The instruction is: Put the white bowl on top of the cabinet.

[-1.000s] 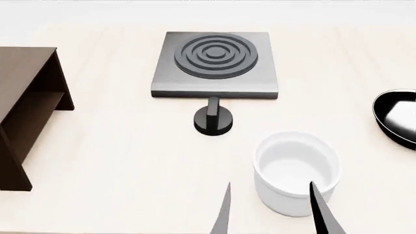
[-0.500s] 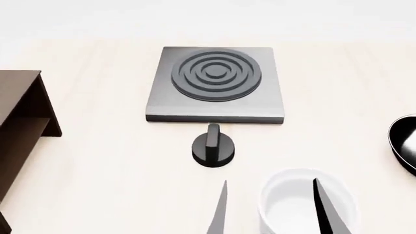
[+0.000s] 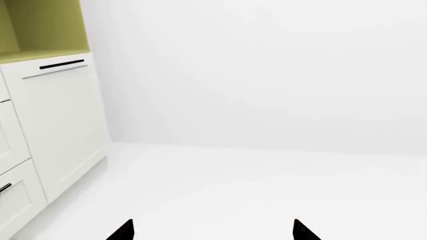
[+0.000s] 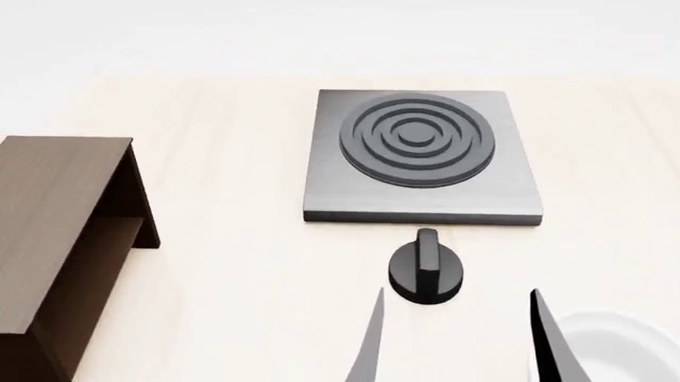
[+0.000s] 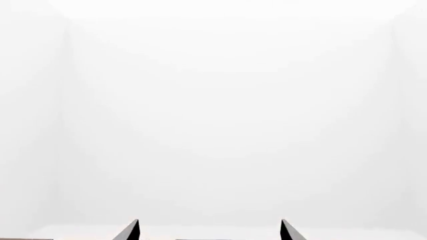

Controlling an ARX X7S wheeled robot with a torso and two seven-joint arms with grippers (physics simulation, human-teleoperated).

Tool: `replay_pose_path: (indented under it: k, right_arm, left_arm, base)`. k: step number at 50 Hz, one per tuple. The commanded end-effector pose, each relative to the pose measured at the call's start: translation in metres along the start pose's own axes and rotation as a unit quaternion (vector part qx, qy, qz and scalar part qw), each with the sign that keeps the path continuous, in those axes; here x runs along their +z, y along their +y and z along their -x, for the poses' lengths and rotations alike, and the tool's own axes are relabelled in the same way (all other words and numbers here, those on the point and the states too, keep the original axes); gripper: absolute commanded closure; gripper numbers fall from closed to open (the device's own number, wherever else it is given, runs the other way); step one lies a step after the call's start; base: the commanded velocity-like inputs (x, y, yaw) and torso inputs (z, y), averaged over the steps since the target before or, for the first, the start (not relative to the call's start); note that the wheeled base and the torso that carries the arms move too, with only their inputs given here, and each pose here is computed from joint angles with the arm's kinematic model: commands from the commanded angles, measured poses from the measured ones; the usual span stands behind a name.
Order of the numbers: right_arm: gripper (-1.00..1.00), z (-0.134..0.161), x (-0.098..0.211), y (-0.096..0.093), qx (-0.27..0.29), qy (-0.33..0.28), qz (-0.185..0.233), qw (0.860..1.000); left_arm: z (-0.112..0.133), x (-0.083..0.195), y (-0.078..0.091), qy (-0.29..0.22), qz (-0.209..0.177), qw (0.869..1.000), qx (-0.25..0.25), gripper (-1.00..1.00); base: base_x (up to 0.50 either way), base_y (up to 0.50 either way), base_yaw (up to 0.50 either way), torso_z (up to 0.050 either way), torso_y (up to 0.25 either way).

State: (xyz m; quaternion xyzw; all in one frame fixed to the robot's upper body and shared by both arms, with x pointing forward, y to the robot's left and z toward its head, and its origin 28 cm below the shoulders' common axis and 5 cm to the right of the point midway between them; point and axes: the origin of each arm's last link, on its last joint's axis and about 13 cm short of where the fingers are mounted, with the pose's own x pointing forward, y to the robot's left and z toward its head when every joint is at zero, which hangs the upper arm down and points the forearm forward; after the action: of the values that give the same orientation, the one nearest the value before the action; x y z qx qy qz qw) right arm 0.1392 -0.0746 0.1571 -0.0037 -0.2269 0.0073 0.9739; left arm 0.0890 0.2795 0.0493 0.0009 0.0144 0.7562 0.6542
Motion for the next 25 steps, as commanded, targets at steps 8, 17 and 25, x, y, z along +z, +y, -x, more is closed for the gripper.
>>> replay_pose_path:
  k: [8,17,25]
  right_arm:
    - [-1.0,0.0011,0.0048,-0.0002,0.003,-0.01,-0.004,1.0]
    - [-1.0,0.0014,0.005,-0.0008,0.0,-0.009,-0.005,1.0]
    - [-1.0,0.0016,0.0036,0.0,0.001,-0.003,0.001,1.0]
  left_arm:
    - [0.0003,-0.0016,-0.0009,0.005,0.002,1.0,-0.004,-1.0]
    - [0.0004,-0.002,-0.0009,0.006,0.001,1.0,-0.005,-1.0]
    - [0.0007,-0.002,-0.0009,0.005,0.001,1.0,-0.006,-1.0]
  base:
    - [0.0,0.0,0.0,0.0,0.0]
    - [0.36,-0.1,0.0,0.0,0.0]
    - [0.5,-0.14,0.0,0.0,0.0]
